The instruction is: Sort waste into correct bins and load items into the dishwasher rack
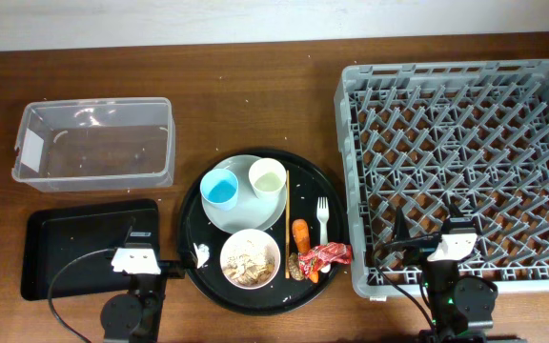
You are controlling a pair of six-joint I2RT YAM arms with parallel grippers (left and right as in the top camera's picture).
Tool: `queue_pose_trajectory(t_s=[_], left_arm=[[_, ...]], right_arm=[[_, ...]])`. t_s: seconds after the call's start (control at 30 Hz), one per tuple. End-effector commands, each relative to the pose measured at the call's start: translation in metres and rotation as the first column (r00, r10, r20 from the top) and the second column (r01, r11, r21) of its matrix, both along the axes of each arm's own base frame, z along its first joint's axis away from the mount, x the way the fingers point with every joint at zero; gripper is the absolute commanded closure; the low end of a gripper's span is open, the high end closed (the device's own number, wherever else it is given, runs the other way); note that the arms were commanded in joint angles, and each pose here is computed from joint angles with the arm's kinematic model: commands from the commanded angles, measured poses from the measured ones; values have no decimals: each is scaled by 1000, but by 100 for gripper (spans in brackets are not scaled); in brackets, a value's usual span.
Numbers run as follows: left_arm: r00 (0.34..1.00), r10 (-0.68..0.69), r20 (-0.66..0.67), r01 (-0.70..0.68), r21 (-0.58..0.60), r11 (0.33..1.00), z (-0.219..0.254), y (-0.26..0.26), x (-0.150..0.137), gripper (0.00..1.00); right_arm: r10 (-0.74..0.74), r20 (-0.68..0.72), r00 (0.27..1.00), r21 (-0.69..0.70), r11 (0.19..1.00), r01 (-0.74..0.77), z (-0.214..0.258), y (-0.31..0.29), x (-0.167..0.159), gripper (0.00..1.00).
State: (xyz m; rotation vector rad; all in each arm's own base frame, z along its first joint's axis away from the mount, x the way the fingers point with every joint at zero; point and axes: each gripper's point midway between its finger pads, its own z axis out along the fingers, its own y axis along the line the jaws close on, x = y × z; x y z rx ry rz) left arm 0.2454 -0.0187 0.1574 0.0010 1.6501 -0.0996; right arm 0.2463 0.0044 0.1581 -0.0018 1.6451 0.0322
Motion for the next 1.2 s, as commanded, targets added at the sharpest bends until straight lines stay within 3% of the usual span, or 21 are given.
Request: queue_pose_trajectory(t_s=[0.0, 0.13, 0.37, 0.53, 0.77, 0.9, 1.17], left_arm=[[1000, -10, -4, 10, -8, 1000, -2, -2, 0, 1], [1000, -12, -6, 12, -69, 998, 0, -3, -1, 1], [997, -30, -69, 25, -72, 997, 16, -5, -10, 1], [995, -30, -99, 23, -70, 997, 48, -5, -11, 1], [962, -94, -256, 77, -79, 994, 79, -18, 7, 1], [890, -185, -417, 147, -121, 982, 81, -36, 18, 1], [640, -185, -746, 108, -151, 983, 62, -40, 13, 1]], right_arm=[[87, 11, 996, 48, 995, -87, 4, 16, -2, 2], [85, 24, 996, 134, 987, -87, 21, 16, -5, 2], [84, -19, 996, 143, 986, -80, 57, 16, -24, 2], [84, -92, 992, 148, 987, -70, 76, 16, -40, 2], [84, -256, 963, 155, 987, -44, 96, 16, -50, 2], [83, -401, 913, 159, 987, -20, 94, 16, -50, 2], [86, -639, 764, 158, 987, 21, 74, 17, -41, 2]])
